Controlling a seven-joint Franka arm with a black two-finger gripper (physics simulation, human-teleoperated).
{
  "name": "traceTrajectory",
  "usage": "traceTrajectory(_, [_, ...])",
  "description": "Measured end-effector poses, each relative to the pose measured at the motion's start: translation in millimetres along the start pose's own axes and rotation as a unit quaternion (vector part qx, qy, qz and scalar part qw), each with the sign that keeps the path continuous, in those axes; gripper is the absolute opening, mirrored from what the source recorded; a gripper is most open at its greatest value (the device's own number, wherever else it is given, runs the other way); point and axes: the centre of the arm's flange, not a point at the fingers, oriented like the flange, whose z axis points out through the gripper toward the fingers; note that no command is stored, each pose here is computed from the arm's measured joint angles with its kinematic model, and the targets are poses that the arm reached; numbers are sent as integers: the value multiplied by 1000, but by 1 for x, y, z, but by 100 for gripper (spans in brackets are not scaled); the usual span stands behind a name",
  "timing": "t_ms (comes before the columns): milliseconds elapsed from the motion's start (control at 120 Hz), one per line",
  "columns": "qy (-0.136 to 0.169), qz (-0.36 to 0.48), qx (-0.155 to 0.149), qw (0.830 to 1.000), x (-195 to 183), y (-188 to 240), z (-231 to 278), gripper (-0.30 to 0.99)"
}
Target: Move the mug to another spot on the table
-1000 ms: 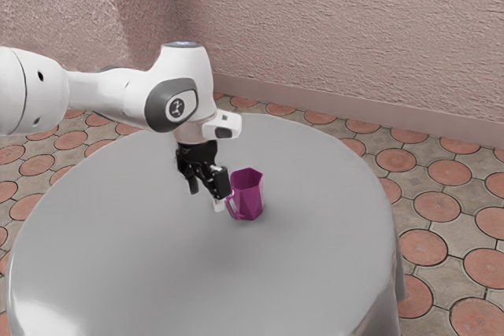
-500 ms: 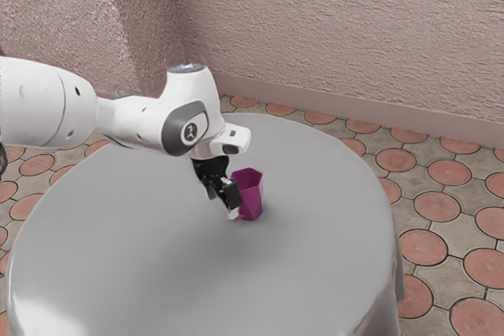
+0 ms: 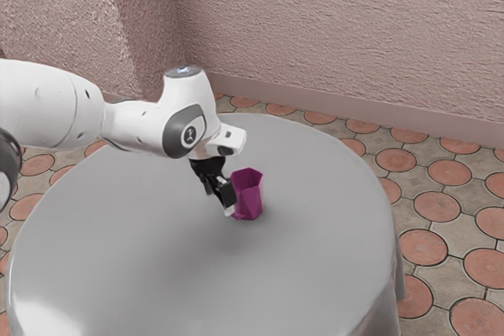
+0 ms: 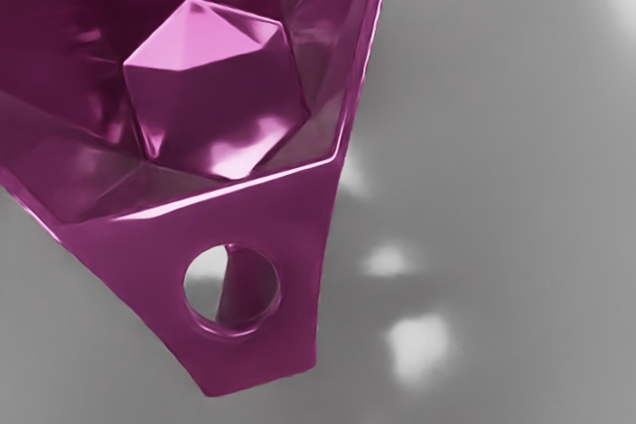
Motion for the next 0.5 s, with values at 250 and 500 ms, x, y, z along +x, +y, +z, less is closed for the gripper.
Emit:
traceTrajectory(250, [9,5,5,1000,11,-5,7,69])
traceTrajectory(500, [14,5,8,1000,12,-9,13,64])
